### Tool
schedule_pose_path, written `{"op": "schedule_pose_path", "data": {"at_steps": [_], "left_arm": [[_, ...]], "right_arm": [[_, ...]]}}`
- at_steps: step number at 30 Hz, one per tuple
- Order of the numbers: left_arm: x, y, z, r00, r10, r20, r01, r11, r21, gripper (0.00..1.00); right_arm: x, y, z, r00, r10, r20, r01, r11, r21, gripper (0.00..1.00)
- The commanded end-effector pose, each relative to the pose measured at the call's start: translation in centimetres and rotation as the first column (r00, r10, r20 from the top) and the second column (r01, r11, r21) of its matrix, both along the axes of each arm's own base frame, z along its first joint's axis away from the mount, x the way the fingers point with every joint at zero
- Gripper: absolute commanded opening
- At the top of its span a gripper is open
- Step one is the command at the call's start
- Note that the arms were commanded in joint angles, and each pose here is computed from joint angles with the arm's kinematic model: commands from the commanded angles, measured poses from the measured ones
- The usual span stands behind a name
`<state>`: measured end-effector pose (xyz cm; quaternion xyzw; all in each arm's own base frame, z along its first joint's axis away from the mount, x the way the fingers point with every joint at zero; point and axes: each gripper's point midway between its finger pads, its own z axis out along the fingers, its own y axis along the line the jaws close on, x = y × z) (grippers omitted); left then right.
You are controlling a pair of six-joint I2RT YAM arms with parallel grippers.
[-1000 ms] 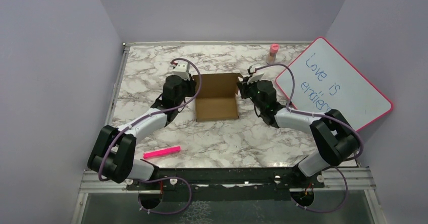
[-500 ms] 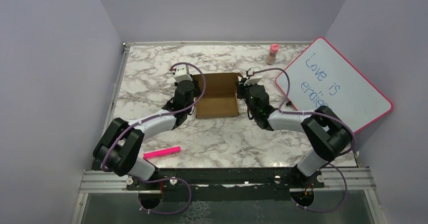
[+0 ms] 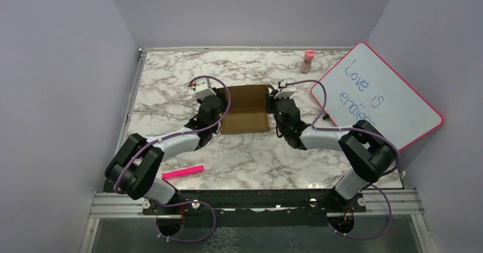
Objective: Fold the paper box
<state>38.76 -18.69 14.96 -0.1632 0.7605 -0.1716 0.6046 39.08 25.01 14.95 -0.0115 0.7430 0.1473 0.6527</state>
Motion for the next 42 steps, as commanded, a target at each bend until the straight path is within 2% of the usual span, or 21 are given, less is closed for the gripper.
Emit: {"op": "schedule_pose_path", "data": {"at_steps": [1, 11, 27, 32, 38, 42], "left_arm": [[-1.2, -2.6, -0.6, 0.997, -0.072, -0.014, 0.071, 0.995, -0.068, 0.30], [-2.5, -3.9, -2.2, 0.994, -0.093, -0.052, 0.087, 0.992, -0.096, 0.31], [-5.0, -2.9, -4.5, 0.993, -0.075, -0.097, 0.063, 0.991, -0.122, 0.35], [-4.6, -3.6, -3.2, 0.994, -0.085, -0.075, 0.073, 0.986, -0.150, 0.36], [-4.1, -4.0, -2.0, 0.993, -0.111, -0.041, 0.107, 0.990, -0.091, 0.38], [-5.4, -2.9, -2.5, 0.990, -0.133, -0.042, 0.131, 0.990, -0.049, 0.45]], "right_arm": [[-1.7, 1.7, -2.2, 0.996, 0.034, -0.078, -0.030, 0.998, 0.047, 0.07], [-2.9, 1.3, -4.2, 0.990, -0.001, -0.144, 0.008, 0.999, 0.050, 0.07], [-4.8, 0.7, -6.5, 0.978, 0.010, -0.209, 0.002, 0.998, 0.059, 0.08], [-4.6, 1.3, -6.2, 0.978, 0.023, -0.207, -0.009, 0.998, 0.067, 0.08], [-4.1, 1.4, -5.8, 0.979, 0.007, -0.205, 0.004, 0.999, 0.052, 0.09], [-3.9, 1.0, -5.7, 0.980, -0.016, -0.198, 0.020, 1.000, 0.021, 0.10]]}}
